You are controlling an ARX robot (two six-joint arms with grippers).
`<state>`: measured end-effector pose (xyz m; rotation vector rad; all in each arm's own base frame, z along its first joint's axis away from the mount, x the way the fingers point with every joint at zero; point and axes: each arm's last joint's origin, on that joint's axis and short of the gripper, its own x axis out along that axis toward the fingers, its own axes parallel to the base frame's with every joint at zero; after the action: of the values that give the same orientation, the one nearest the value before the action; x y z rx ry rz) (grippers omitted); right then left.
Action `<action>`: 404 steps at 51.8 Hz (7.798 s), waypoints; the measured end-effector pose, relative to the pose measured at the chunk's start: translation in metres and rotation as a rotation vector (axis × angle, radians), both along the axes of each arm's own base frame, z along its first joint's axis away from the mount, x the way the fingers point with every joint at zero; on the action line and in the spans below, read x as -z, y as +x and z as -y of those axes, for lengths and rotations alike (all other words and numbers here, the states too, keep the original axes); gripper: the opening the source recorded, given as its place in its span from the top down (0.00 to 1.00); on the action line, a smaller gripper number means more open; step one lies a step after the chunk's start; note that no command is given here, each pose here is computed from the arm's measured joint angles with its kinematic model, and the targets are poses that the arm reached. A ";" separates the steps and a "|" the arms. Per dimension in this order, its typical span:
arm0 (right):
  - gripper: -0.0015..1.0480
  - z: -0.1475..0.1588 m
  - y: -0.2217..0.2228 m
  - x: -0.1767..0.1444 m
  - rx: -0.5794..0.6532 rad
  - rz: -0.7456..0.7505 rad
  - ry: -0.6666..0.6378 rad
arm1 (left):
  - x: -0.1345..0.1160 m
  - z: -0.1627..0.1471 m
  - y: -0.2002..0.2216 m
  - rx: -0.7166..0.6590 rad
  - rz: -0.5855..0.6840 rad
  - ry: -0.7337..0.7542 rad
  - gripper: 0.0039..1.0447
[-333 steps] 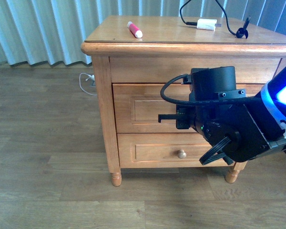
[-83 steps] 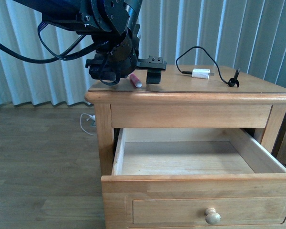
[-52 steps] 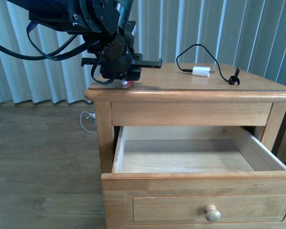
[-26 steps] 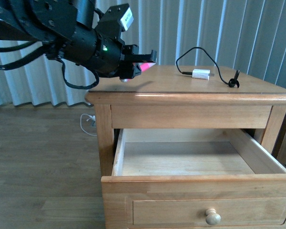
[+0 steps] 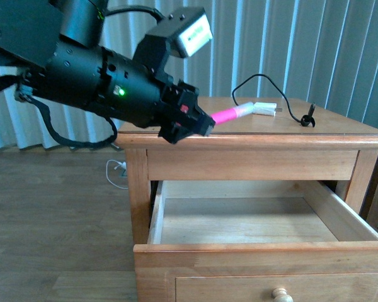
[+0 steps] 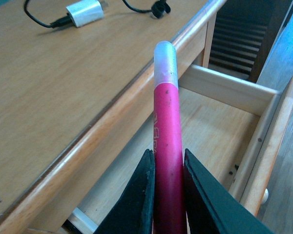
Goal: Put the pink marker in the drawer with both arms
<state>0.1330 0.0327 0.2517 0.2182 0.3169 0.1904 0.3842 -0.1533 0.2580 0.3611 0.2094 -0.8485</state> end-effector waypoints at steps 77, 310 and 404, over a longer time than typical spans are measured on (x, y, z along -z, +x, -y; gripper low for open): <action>0.08 0.000 0.000 0.000 0.000 0.000 0.000 | -0.028 -0.113 -0.108 -0.726 0.124 -0.262 0.05; 0.08 -0.070 0.296 0.148 0.146 -0.074 -0.184 | 0.087 -0.153 -0.288 -0.846 0.227 -0.374 0.05; 0.08 0.005 0.011 -0.017 0.113 -0.080 0.051 | 0.087 -0.153 -0.288 -0.846 0.227 -0.374 0.05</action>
<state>0.1442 0.0276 0.2691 0.2935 0.3782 0.0780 0.0965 0.0001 0.1712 -0.0044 -0.0208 0.0007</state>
